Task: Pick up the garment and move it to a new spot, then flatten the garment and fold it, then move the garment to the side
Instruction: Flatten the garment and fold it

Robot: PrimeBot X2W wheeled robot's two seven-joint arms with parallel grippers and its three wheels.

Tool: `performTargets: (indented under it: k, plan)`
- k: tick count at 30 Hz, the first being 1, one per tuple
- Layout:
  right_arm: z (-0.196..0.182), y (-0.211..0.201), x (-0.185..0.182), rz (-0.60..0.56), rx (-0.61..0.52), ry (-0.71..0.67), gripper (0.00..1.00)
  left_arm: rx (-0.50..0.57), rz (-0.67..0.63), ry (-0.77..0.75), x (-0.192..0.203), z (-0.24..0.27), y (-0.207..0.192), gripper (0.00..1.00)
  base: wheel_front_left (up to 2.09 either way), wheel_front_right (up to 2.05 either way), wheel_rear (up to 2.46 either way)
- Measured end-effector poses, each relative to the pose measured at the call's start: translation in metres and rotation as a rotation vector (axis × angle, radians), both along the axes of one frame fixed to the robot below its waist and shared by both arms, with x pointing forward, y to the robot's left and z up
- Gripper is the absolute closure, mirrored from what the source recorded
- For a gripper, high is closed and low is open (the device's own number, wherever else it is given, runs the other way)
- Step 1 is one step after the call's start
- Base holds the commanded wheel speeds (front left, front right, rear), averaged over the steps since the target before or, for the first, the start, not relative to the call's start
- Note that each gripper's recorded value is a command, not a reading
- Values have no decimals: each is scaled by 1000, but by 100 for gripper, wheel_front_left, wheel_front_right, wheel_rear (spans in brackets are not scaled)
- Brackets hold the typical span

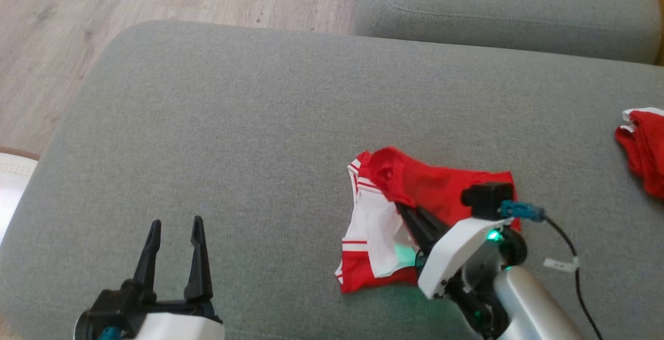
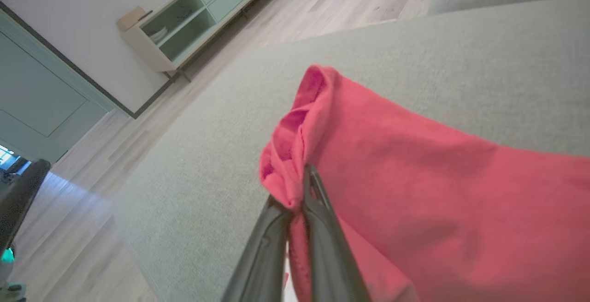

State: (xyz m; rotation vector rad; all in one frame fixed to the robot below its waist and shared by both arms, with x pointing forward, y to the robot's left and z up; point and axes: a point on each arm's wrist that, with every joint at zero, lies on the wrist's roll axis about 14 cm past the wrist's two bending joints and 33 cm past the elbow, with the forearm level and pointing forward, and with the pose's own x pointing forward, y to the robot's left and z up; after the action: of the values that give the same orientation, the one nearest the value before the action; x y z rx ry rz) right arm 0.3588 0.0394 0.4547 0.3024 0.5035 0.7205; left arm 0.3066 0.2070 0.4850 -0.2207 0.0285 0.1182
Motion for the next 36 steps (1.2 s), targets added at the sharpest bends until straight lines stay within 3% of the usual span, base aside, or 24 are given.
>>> performTargets:
  k: [1, 2, 3, 4, 13, 17, 25, 29, 36]
  plan:
    - [-5, 1, -2, 5, -2, 12, 99, 0, 1, 3, 0, -1, 0, 0, 0, 0, 0]
    - [-9, 3, -3, 9, -6, 21, 68, 0, 1, 5, 0, -1, 0, 0, 0, 0, 0]
    - [-11, 4, -4, 12, -2, 31, 20, 0, 1, 7, 0, -2, 0, 0, 0, 0, 0]
    - [-11, 7, -3, 17, 11, 40, 0, -1, 0, 10, 1, -3, 0, 0, 0, 0, 0]
    - [16, 19, 24, -3, 115, -27, 0, -14, -27, 6, 12, -2, -10, 0, 0, 0, 0]
    - [31, 2, 47, -94, 152, -96, 0, -18, -48, 8, 16, -4, -15, 0, 0, 0, 0]
    - [67, -79, 94, -324, -13, -391, 0, -4, -156, -11, 33, 1, -45, 0, 0, 0, 0]
    - [69, -122, 85, -428, -78, -440, 0, 1, -196, -35, 45, 11, -57, 0, 0, 0, 0]
    - [59, -171, 34, -554, -136, -474, 0, 14, -230, -35, 47, 11, -69, 0, 0, 0, 0]
